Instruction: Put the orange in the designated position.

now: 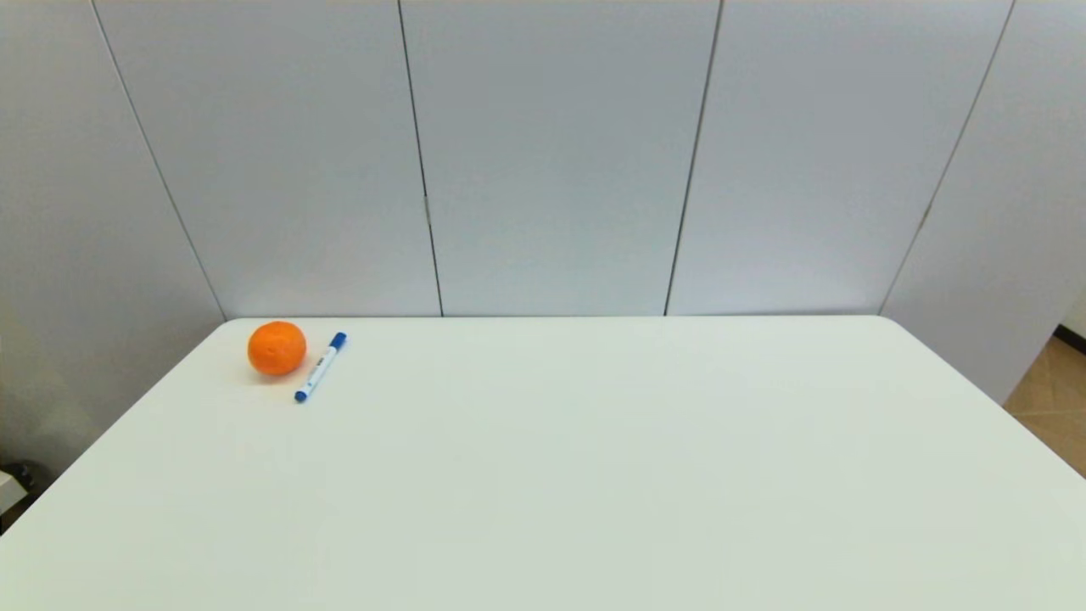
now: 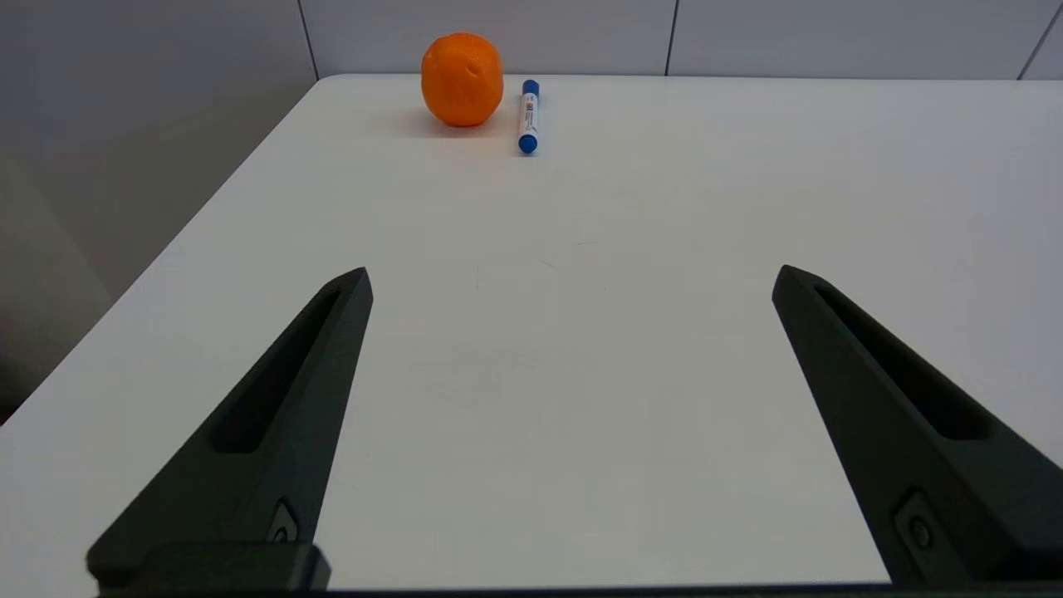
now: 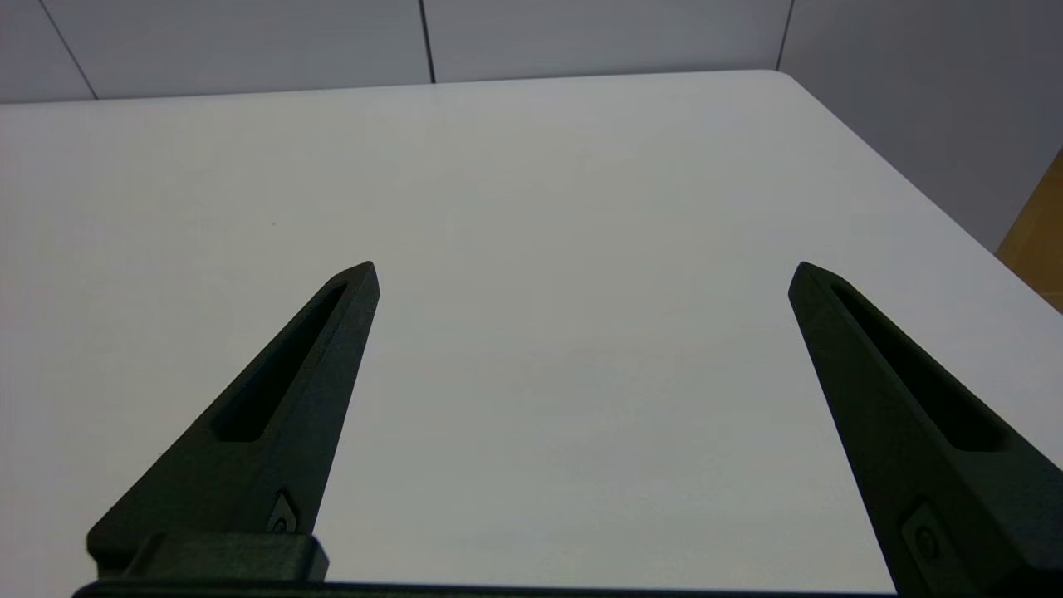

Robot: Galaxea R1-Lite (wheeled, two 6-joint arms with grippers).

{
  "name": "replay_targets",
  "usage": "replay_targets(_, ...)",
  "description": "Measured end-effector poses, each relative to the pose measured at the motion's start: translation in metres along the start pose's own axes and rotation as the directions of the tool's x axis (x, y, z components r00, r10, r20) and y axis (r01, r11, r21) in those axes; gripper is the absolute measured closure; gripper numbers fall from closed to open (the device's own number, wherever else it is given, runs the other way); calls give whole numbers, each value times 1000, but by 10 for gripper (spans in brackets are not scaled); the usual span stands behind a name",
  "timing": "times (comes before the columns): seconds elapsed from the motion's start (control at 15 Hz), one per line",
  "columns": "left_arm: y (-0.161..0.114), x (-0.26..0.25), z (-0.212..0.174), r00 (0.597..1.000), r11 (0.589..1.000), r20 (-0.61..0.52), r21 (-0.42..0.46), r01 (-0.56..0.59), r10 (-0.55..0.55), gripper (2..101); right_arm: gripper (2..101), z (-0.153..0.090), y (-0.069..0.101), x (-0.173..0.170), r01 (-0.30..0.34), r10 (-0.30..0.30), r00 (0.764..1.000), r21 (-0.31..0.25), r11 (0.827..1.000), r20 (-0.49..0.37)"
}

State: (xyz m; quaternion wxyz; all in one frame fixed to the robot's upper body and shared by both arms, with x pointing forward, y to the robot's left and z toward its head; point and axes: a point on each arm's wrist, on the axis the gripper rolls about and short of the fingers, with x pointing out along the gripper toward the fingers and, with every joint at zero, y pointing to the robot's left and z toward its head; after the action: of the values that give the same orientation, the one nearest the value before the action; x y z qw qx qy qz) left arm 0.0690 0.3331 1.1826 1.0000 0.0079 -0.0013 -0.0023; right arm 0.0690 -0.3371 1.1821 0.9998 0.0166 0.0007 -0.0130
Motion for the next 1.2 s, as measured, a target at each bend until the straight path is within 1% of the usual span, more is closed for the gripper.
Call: replay_targets(1.2,0,0,0,1000,1000,0,0,-1,1,54,43,0,0,0,0,0,1000,2,1000,1)
